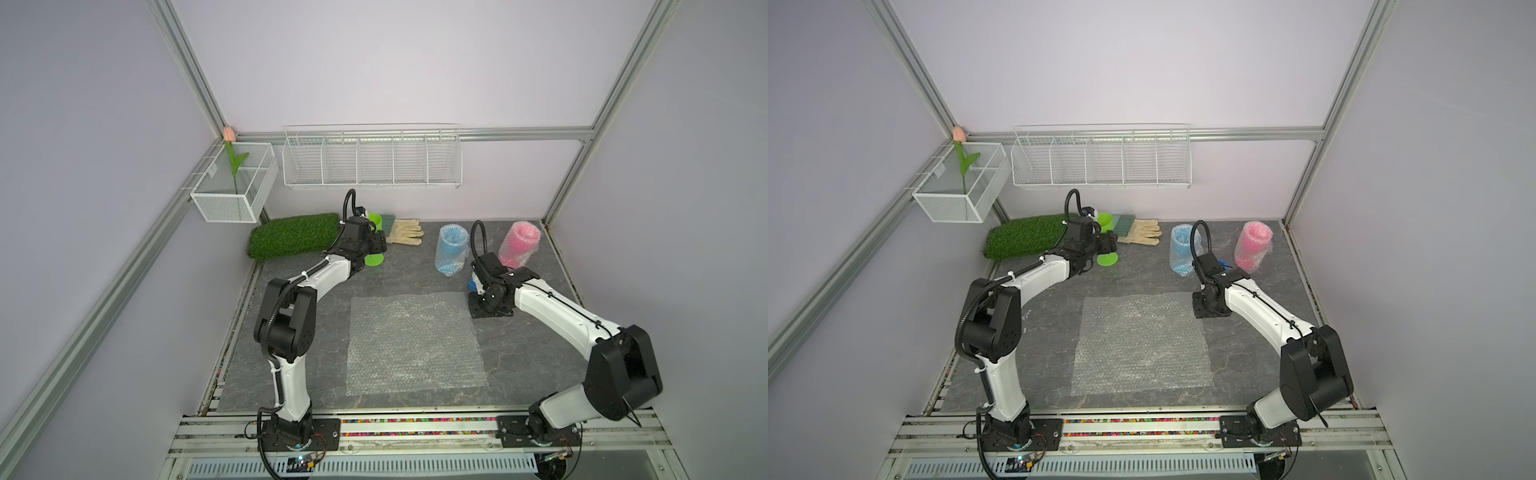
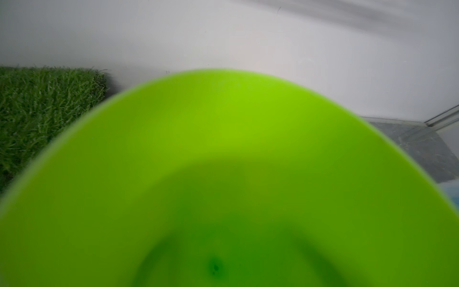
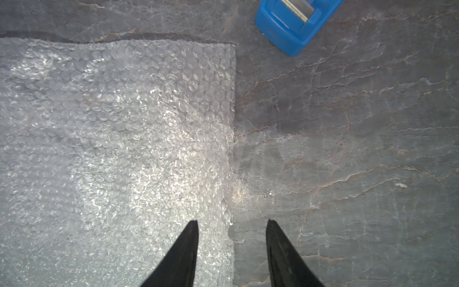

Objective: Wrap wine glasses in bubble wrap
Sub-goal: Pick up the wine glass at the center of the board, then place the wine glass on the bubble wrap.

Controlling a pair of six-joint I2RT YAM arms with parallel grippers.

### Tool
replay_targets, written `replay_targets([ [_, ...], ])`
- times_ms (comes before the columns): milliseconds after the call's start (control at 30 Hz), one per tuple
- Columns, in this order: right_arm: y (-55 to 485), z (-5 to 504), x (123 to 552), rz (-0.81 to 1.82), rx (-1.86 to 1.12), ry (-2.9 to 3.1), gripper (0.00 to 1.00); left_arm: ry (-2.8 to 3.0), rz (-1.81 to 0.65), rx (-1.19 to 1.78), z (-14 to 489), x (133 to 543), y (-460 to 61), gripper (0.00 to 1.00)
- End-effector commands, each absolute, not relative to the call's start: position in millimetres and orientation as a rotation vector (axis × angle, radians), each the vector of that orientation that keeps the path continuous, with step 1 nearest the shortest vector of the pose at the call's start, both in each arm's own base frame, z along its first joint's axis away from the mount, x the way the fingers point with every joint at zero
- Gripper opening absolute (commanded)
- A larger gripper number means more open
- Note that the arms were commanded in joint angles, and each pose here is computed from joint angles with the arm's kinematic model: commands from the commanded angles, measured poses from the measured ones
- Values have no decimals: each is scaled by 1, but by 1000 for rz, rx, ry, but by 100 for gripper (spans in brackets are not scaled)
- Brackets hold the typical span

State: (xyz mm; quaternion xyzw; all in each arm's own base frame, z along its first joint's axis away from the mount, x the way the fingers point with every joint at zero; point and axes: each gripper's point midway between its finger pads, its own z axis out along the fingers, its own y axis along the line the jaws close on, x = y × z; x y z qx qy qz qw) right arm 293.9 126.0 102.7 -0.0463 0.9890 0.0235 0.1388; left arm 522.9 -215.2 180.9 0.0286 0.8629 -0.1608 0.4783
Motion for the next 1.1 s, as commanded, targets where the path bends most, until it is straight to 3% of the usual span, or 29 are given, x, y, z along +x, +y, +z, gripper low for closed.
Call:
replay_targets([
  [0,125,103,295,57,-143,2875,48,2215,-435,74,192,486,-214,78],
  [333,132,97,301,98,-150,2870,48,2588,-488,41,196,367,-195,76],
  [567,143,92,305,173,-162,2856,48,2924,-461,6,155,286,-181,74],
  [900,155,94,299,299,-181,2829,48,3190,-572,-84,108,221,-195,69],
  [1067,155,96,296,318,-186,2819,48,3301,-473,-1,100,202,-195,68],
])
